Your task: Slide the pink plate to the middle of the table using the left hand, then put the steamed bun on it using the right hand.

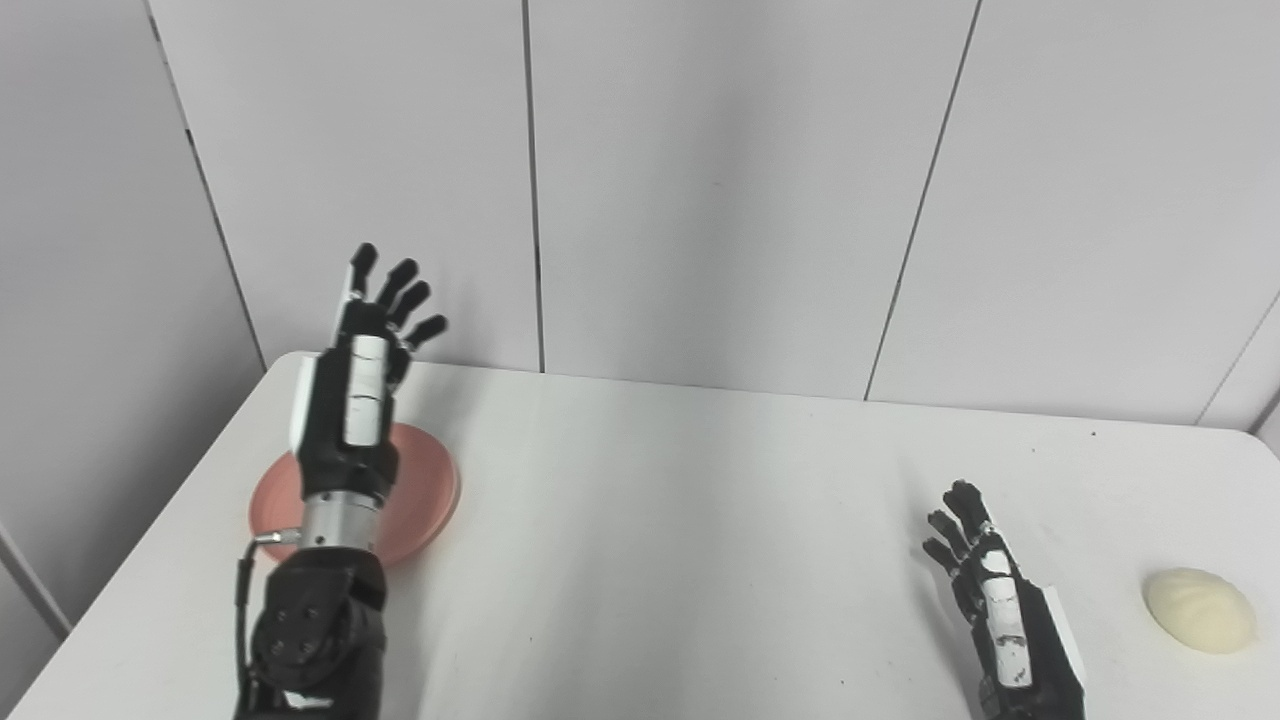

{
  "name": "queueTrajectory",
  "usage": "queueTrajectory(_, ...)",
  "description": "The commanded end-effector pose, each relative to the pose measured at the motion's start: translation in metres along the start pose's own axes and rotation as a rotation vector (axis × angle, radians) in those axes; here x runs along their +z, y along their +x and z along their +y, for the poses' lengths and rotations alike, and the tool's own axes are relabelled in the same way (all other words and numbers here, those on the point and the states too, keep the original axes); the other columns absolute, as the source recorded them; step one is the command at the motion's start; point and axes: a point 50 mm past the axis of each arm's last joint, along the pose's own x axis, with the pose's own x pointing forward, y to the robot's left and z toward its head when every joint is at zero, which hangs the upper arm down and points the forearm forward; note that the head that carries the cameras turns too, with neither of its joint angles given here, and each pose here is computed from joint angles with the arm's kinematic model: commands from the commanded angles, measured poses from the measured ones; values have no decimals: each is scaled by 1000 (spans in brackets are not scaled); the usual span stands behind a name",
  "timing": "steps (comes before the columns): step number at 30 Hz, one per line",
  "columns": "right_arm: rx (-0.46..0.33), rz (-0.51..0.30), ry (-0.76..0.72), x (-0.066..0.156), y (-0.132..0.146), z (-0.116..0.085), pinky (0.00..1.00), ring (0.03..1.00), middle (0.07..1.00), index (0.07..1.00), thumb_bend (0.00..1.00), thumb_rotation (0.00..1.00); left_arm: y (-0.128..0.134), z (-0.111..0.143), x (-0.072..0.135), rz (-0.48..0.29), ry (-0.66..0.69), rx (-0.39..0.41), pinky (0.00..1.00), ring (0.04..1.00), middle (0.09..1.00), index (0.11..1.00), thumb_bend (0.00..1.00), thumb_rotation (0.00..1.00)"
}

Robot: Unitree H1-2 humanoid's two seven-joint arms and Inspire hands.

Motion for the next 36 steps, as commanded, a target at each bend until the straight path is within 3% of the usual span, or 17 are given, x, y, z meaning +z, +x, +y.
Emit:
queueTrajectory(1, -6, 84, 41, -21, -18, 11, 913, 929, 956, 949, 758, 1000, 27, 8, 25, -100, 13, -16, 836, 899, 891, 881, 892, 925)
queueTrajectory(4, -3, 89, 46, -20, -18, 11, 916, 931, 951, 948, 758, 1000, 38, 26, 28, -97, 43, -3, 779, 896, 889, 898, 898, 917)
queueTrajectory(13, 3, 87, 48, -19, -18, 11, 901, 922, 941, 952, 765, 1000, 72, 70, 28, -54, 115, 21, 775, 908, 918, 921, 925, 935)
queueTrajectory(20, 7, 90, 55, -17, -18, 10, 904, 926, 943, 961, 771, 1000, 80, 97, 11, 6, 165, 73, 817, 907, 908, 886, 895, 929)
queueTrajectory(27, 14, 98, 44, -16, -19, 9, 898, 926, 946, 962, 763, 1000, 85, 127, -9, 67, 125, 139, 872, 934, 932, 929, 904, 921)
queueTrajectory(31, 10, 100, 46, -16, -20, 8, 893, 923, 942, 957, 765, 1000, 83, 145, -24, 102, 154, 180, 798, 924, 928, 940, 894, 939)
queueTrajectory(36, 15, 105, 41, -14, -22, 7, 887, 923, 947, 958, 741, 1000, 76, 160, -41, 155, 153, 233, 797, 906, 919, 959, 888, 945)
